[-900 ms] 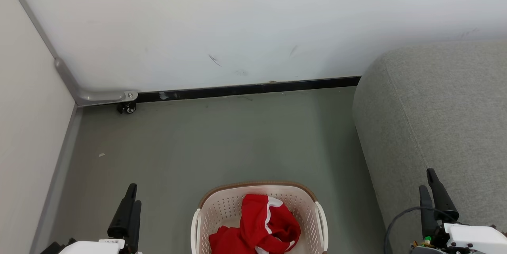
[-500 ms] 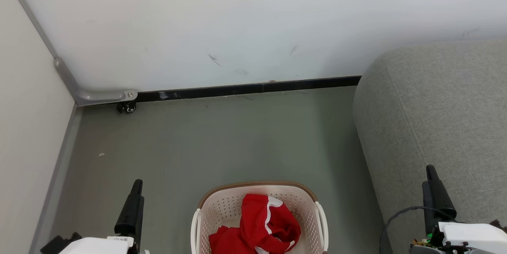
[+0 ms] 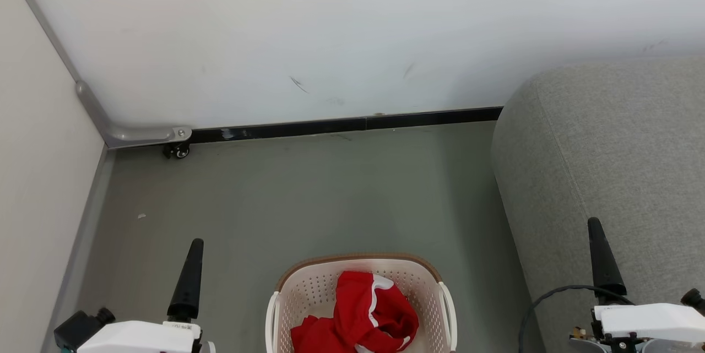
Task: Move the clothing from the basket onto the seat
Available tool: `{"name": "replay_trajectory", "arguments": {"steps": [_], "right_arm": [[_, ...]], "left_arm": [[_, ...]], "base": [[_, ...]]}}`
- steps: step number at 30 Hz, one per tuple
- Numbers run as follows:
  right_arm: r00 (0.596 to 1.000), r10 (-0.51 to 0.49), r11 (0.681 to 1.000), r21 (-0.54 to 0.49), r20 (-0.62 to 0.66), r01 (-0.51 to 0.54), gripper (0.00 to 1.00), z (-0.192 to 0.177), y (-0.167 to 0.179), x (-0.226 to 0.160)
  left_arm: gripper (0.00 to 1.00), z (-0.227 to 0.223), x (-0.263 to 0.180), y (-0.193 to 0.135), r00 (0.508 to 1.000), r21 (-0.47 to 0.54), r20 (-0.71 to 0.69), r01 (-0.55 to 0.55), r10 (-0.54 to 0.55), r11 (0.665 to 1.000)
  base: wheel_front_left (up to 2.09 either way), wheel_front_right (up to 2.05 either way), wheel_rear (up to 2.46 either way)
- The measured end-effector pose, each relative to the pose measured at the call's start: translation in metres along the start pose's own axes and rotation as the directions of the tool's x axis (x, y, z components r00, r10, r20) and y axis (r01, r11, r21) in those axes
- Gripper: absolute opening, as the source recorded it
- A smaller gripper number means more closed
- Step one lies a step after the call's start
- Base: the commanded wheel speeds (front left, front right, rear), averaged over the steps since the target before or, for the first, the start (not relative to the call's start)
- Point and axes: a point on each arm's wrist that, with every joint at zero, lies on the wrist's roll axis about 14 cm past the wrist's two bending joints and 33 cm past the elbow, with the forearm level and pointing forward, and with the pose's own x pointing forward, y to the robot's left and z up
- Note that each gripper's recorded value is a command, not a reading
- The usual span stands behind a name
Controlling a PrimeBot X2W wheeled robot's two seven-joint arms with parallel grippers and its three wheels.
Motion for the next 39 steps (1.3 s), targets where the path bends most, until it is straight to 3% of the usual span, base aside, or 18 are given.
{"name": "replay_trajectory", "arguments": {"steps": [8,16,30,39], "right_arm": [[1.0,0.026,0.991,-0.132,0.015,-0.024,1.0,0.003,0.007,0.0],[0.998,0.063,0.963,-0.263,0.027,-0.054,1.0,0.006,0.016,-0.003],[0.996,0.085,0.875,-0.48,0.014,-0.068,1.0,0.001,0.016,-0.009],[0.994,0.108,0.786,-0.613,0.003,-0.084,1.0,-0.001,0.019,-0.009]], "left_arm": [[1.0,-0.001,0.0,-0.014,0.999,0.171,0.004,0.043,-0.045,0.984],[1.0,-0.005,-0.002,-0.028,0.996,0.363,-0.015,0.091,-0.092,0.927],[1.0,-0.019,-0.006,-0.047,0.985,0.656,-0.056,0.158,-0.162,0.738],[1.0,-0.03,-0.009,-0.054,0.977,0.789,-0.085,0.186,-0.196,0.586]], "base": [[0.0,0.0,0.0],[0.0,0.0,0.0],[0.0,0.0,0.0],[0.0,0.0,0.0]]}}
